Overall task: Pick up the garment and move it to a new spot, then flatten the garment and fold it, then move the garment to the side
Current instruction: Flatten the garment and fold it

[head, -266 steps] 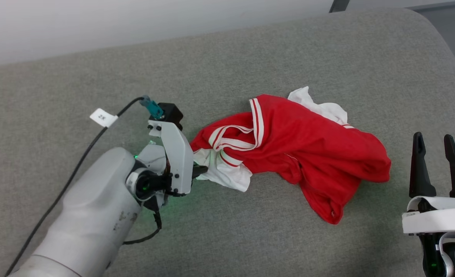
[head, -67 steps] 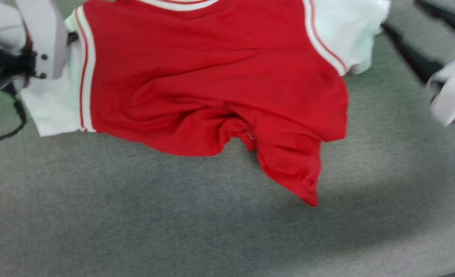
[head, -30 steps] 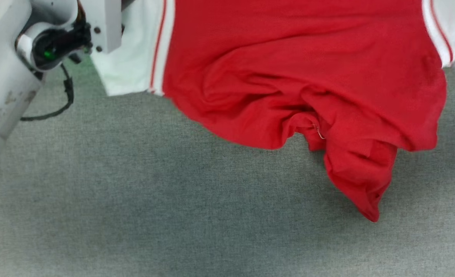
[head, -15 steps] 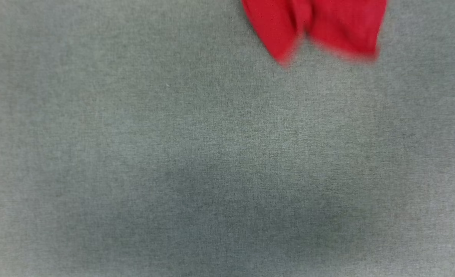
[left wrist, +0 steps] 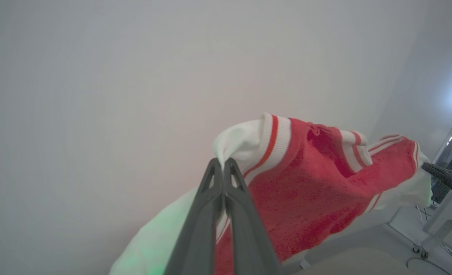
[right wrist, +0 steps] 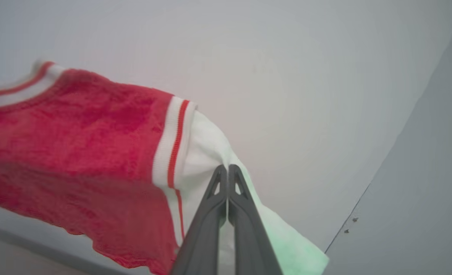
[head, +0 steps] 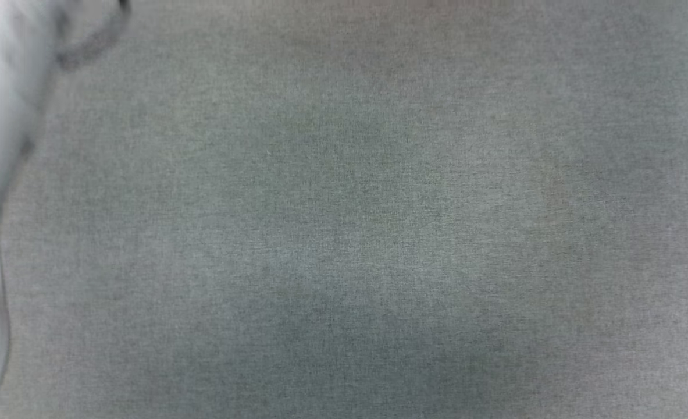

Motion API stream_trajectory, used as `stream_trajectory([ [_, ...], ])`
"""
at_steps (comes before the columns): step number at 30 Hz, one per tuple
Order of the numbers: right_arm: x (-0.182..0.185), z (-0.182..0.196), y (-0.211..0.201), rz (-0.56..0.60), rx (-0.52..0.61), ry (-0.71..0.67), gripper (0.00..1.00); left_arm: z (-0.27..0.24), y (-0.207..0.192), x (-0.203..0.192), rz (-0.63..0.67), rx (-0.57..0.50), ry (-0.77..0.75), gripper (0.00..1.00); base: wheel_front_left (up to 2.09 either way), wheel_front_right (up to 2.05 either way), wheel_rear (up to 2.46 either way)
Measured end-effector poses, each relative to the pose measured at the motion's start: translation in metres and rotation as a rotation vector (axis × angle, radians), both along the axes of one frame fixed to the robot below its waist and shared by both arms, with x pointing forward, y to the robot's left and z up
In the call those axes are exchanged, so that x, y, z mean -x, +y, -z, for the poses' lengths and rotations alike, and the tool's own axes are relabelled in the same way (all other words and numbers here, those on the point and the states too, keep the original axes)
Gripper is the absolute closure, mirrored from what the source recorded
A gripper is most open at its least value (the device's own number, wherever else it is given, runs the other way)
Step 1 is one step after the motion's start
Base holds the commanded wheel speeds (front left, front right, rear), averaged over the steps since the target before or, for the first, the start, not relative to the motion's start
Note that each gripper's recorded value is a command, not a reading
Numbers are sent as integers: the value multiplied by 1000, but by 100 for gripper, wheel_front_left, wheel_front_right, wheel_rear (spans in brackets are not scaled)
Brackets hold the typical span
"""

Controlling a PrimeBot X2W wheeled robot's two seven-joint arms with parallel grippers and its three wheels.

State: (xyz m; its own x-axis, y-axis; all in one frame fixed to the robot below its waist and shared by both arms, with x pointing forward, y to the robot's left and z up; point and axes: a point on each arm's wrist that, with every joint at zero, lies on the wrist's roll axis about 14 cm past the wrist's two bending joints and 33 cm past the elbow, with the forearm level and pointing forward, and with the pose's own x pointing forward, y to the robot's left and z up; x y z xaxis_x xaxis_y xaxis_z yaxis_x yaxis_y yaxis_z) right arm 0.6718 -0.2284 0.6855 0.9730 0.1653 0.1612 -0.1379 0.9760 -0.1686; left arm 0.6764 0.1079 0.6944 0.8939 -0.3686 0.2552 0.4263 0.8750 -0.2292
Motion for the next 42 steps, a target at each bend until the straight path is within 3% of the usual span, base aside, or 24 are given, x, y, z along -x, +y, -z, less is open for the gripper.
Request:
stream_trajectory([
  [8, 54, 100, 7, -119, -15, 260, 100, 130, -13, 82, 199, -106, 245, 100, 0, 0, 0],
  [17, 151, 179, -11, -191, -36, 527, 100, 216, -3, 186, 297, -109, 479, 100, 0, 0, 0],
  [31, 301, 251, -23, -242, -117, 894, 100, 253, 9, 286, 335, -108, 631, 100, 0, 0, 0],
  [38, 338, 265, -21, -255, -161, 1003, 100, 263, 14, 311, 318, -96, 694, 100, 0, 0, 0],
  [42, 338, 268, -21, -252, -176, 1010, 100, 271, 11, 320, 324, -99, 721, 100, 0, 0, 0],
])
